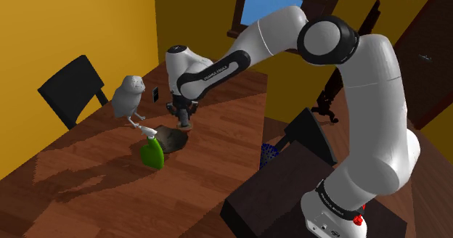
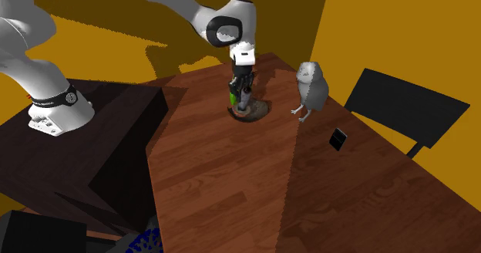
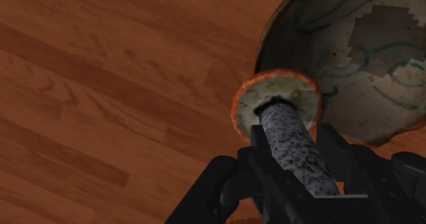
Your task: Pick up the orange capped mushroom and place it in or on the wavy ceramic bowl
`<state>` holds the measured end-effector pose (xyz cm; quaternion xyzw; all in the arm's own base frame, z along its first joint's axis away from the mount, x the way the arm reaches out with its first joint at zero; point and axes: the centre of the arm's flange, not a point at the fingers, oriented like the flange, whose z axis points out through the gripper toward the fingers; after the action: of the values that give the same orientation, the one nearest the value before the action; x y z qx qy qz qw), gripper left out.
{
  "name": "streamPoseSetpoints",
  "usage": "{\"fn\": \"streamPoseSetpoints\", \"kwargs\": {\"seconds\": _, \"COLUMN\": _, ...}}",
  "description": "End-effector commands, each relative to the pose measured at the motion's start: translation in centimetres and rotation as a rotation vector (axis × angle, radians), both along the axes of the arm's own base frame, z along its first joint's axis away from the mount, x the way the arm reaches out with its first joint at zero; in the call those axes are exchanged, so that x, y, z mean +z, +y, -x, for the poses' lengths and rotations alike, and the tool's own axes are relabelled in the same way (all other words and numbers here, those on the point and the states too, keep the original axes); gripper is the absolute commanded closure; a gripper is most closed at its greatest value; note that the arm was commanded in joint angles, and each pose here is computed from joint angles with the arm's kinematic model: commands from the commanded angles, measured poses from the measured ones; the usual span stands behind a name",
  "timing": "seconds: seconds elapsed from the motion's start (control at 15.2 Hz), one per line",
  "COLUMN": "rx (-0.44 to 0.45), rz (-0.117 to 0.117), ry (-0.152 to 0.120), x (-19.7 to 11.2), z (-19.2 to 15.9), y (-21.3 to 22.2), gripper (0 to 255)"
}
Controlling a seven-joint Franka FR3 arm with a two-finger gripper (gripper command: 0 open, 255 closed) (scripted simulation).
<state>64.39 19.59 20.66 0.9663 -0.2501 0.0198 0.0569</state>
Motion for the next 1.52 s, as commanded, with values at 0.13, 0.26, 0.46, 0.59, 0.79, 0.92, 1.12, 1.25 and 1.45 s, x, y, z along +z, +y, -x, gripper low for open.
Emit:
{"fn": "streamPoseSetpoints", "kwargs": {"seconds": 0.13, "rx": 0.000, "rz": 0.000, "ry": 0.000, "x": 0.2, "z": -1.7, "y": 4.9, "gripper": 255}}
{"fn": "streamPoseSetpoints", "kwargs": {"seconds": 0.26, "rx": 0.000, "rz": 0.000, "ry": 0.000, "x": -0.3, "z": -2.4, "y": 6.9, "gripper": 255}}
{"fn": "streamPoseSetpoints", "kwargs": {"seconds": 0.46, "rx": 0.000, "rz": 0.000, "ry": 0.000, "x": -1.8, "z": -2.4, "y": 6.9, "gripper": 255}}
{"fn": "streamPoseSetpoints", "kwargs": {"seconds": 0.59, "rx": 0.000, "rz": 0.000, "ry": 0.000, "x": -2.9, "z": -2.4, "y": 6.9, "gripper": 255}}
{"fn": "streamPoseSetpoints", "kwargs": {"seconds": 0.79, "rx": 0.000, "rz": 0.000, "ry": 0.000, "x": -4.5, "z": -2.4, "y": 6.9, "gripper": 255}}
{"fn": "streamPoseSetpoints", "kwargs": {"seconds": 0.92, "rx": 0.000, "rz": 0.000, "ry": 0.000, "x": -5.5, "z": -2.4, "y": 6.9, "gripper": 255}}
{"fn": "streamPoseSetpoints", "kwargs": {"seconds": 1.12, "rx": 0.000, "rz": 0.000, "ry": 0.000, "x": -7.1, "z": -2.4, "y": 6.9, "gripper": 255}}
{"fn": "streamPoseSetpoints", "kwargs": {"seconds": 1.25, "rx": 0.000, "rz": 0.000, "ry": 0.000, "x": -7.5, "z": -2.4, "y": 6.9, "gripper": 255}}
{"fn": "streamPoseSetpoints", "kwargs": {"seconds": 1.45, "rx": 0.000, "rz": 0.000, "ry": 0.000, "x": -7.5, "z": -2.4, "y": 6.9, "gripper": 255}}
